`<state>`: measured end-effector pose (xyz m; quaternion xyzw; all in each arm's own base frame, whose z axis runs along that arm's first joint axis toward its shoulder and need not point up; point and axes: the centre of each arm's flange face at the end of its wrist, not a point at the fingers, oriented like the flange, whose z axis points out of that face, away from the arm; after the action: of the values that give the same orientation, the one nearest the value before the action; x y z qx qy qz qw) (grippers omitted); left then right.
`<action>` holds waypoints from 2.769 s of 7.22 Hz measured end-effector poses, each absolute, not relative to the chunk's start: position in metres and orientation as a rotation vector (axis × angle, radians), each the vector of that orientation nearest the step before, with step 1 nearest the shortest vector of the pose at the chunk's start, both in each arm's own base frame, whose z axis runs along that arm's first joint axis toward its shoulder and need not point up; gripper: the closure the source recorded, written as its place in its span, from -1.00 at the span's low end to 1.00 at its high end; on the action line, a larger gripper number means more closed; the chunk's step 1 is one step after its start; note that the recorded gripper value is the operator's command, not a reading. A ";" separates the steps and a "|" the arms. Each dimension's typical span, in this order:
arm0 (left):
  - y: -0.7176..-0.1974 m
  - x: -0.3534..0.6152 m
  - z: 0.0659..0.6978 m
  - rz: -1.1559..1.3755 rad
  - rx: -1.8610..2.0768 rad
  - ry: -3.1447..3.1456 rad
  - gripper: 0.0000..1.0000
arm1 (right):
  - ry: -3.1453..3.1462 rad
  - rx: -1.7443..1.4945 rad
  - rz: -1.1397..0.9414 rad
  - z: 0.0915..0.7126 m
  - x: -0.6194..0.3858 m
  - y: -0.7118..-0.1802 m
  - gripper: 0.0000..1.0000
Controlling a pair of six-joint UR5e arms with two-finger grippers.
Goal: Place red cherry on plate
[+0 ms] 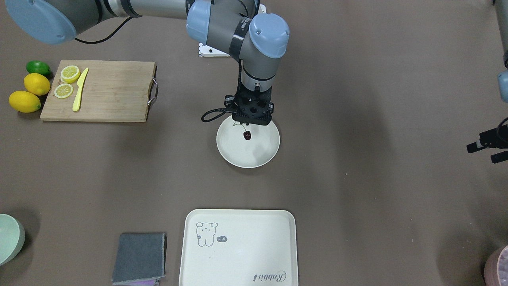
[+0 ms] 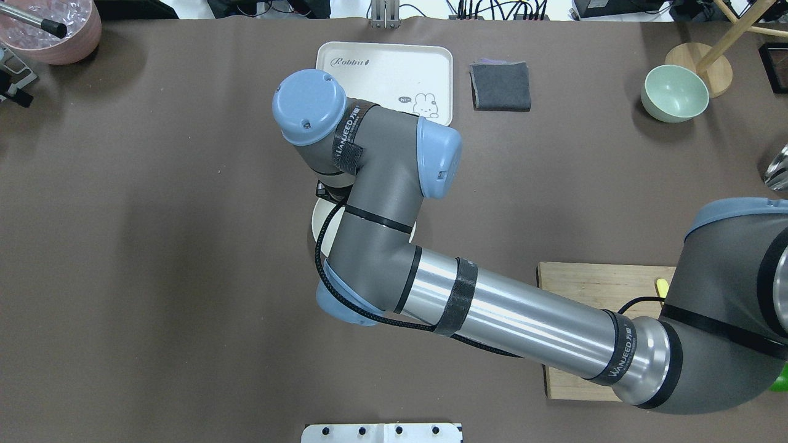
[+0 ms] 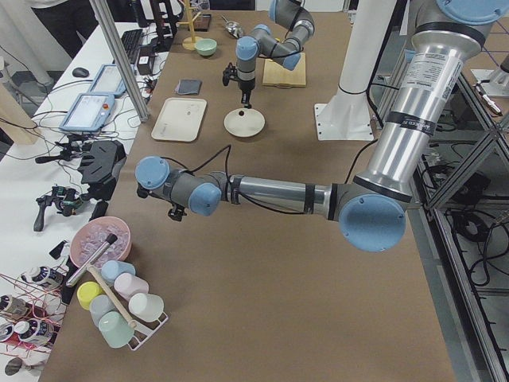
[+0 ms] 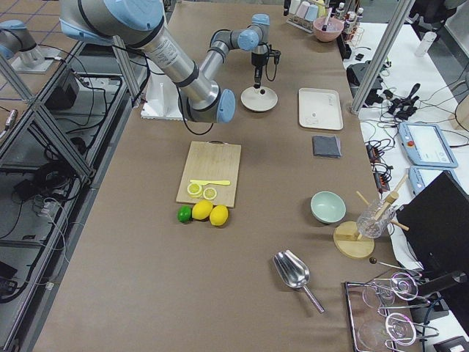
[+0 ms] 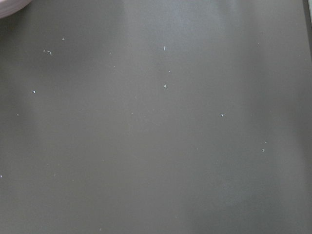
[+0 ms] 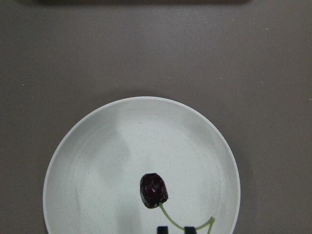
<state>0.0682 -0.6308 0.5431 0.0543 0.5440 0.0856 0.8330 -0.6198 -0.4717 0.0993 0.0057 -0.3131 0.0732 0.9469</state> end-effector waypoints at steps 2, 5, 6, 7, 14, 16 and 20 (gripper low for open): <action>-0.631 0.067 0.543 0.179 0.115 1.152 -0.96 | -0.635 0.021 0.147 0.108 -0.629 -0.474 0.92; -0.631 0.067 0.543 0.179 0.115 1.153 -0.96 | -0.615 0.052 0.135 0.128 -0.659 -0.456 -0.63; -0.631 0.067 0.542 0.180 0.116 1.153 -0.96 | -0.613 0.057 0.139 0.130 -0.664 -0.451 -0.97; -0.631 0.067 0.542 0.180 0.116 1.153 -0.96 | -0.614 0.059 0.143 0.130 -0.666 -0.449 -0.99; -0.631 0.067 0.539 0.181 0.118 1.152 -0.96 | -0.748 0.019 0.127 0.125 -0.435 -0.441 -0.99; -0.631 0.067 0.536 0.186 0.126 1.148 -0.96 | -0.741 0.002 0.096 0.165 -0.333 -0.470 -0.99; -0.633 0.066 0.541 0.162 0.111 1.093 -0.96 | -0.661 -0.001 -0.100 0.313 -0.181 -0.512 -0.99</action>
<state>0.0662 -0.6326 0.5409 0.0526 0.5190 0.0769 0.8496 -0.1811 -0.5119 0.3135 -0.0005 -0.3243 -0.0489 0.9447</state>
